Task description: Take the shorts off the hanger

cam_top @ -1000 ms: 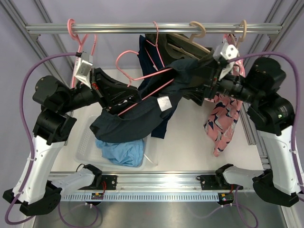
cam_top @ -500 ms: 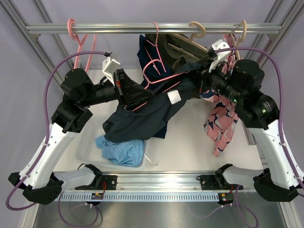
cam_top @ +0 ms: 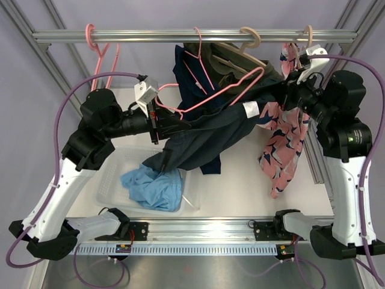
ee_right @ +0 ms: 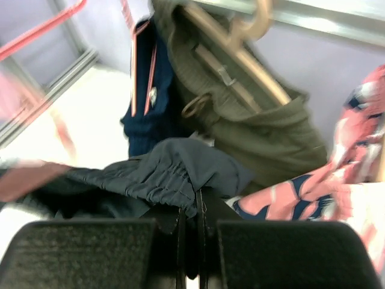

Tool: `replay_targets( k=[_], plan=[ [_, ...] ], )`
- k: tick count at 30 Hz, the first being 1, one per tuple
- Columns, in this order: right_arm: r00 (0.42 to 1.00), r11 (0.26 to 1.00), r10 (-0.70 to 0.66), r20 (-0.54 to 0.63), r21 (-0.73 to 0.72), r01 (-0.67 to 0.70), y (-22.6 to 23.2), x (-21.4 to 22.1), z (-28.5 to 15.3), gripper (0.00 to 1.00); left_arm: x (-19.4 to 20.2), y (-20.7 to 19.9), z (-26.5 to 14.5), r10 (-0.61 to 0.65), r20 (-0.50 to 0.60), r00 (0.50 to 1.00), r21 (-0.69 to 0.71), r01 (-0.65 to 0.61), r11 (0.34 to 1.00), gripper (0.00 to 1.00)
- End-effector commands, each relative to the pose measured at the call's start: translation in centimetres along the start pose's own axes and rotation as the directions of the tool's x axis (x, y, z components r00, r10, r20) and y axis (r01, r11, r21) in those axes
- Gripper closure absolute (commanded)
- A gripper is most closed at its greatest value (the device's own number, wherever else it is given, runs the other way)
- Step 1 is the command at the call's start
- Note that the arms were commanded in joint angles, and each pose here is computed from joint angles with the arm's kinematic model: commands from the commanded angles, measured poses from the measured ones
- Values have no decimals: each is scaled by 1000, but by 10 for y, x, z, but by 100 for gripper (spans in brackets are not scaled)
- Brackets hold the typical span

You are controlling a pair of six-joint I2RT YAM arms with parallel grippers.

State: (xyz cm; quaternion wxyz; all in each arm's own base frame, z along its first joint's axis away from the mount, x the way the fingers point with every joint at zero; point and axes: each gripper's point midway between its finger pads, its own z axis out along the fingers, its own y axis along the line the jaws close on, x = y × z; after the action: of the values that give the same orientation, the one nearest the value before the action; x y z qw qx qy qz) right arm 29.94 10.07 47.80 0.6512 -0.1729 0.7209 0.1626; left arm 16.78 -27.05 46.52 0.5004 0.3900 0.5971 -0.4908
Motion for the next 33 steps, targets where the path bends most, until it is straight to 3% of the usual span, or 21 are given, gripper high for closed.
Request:
replay_targets(
  k=[1,3,4,6,7,11,15,17,19,22,27,33],
  plan=[
    [996,988,-16,-85,-151,3,6,22,6,100,-27,-33,-22,67,76,995,60,-71,996,100],
    [994,921,-13,-112,-388,-32,45,33,0,100,-41,-35,-18,81,135,988,81,-93,992,100],
    [992,889,4,-123,-455,-60,57,37,-4,100,-40,-35,-14,31,144,989,98,-46,994,100],
    [988,814,49,-148,-568,-126,80,45,-13,100,-60,-35,-7,46,242,969,127,-79,989,100],
    [987,789,50,-154,-599,-134,87,49,-15,100,-61,-34,-2,-12,257,966,147,-27,989,100],
    [991,733,17,-132,-673,-102,107,51,-30,100,-101,-19,10,-12,422,906,127,-46,991,100],
    [997,718,-10,-76,-695,-46,117,44,-43,100,-126,-10,17,6,476,880,107,-65,992,100],
    [1000,746,-10,-3,-666,5,114,21,-50,100,-136,-10,14,35,482,875,73,-81,994,100],
    [989,756,-30,142,-645,115,115,-20,-65,100,-140,-3,11,111,474,874,-5,-123,992,100],
    [974,754,-17,224,-637,160,117,-64,-81,100,-140,4,-2,189,433,881,-110,-157,981,100],
    [960,743,6,279,-644,183,119,-99,-92,100,-123,32,-35,259,345,902,-344,-135,929,100],
    [952,754,-2,307,-624,203,117,-111,-99,100,-87,62,-62,250,209,945,-536,-103,838,100]
  ],
)
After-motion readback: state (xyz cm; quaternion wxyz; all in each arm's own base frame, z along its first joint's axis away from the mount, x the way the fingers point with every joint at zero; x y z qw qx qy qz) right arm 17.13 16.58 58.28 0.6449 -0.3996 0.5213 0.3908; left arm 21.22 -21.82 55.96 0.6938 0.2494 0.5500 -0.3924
